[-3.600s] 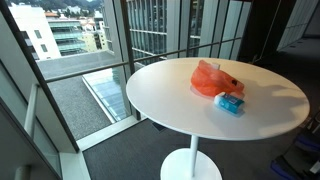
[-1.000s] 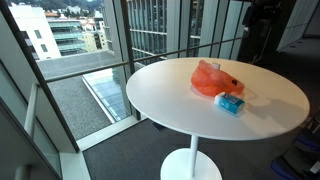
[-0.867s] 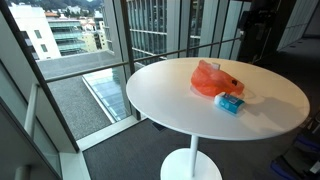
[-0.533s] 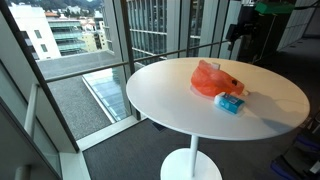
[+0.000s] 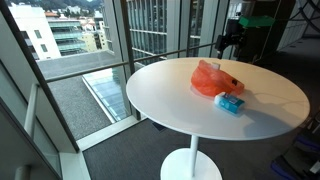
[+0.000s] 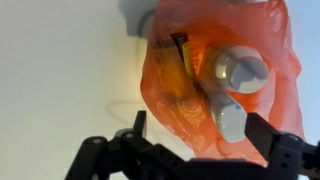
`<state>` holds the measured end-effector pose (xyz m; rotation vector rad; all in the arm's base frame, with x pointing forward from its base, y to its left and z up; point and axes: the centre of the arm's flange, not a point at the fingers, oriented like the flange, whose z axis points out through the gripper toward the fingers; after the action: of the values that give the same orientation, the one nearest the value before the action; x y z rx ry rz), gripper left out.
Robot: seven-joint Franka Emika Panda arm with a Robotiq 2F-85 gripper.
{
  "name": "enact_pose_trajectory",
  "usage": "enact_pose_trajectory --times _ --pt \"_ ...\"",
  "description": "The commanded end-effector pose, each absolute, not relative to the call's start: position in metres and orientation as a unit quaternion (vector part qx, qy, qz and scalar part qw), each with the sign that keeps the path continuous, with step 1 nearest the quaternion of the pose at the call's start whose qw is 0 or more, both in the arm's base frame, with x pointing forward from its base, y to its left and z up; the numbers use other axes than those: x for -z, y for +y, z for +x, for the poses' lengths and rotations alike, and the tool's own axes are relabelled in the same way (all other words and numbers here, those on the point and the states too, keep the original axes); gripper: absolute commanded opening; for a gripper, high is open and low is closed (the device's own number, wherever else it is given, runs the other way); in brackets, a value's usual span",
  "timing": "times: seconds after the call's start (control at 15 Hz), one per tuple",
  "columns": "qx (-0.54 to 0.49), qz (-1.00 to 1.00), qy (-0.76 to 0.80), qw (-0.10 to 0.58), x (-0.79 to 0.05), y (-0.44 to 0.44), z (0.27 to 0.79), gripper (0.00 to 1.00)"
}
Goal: Put the white bottle on the table
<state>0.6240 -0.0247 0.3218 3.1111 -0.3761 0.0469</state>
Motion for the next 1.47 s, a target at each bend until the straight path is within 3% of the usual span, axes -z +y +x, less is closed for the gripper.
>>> enact_pose_trajectory --times 0.0,0.8,0.87,1.4 --pt "-0.013 0.993 -0.119 -0.001 -0.32 -0.013 0.648 1.0" --pt "-0.019 0.997 -0.056 0.048 -0.298 0.022 0.66 1.0" --pt "-0.018 0.997 -0.054 0.051 -0.297 0.021 0.66 0.8" --pt "-0.017 0.997 -0.057 0.058 -0.294 0.015 0.66 0.18"
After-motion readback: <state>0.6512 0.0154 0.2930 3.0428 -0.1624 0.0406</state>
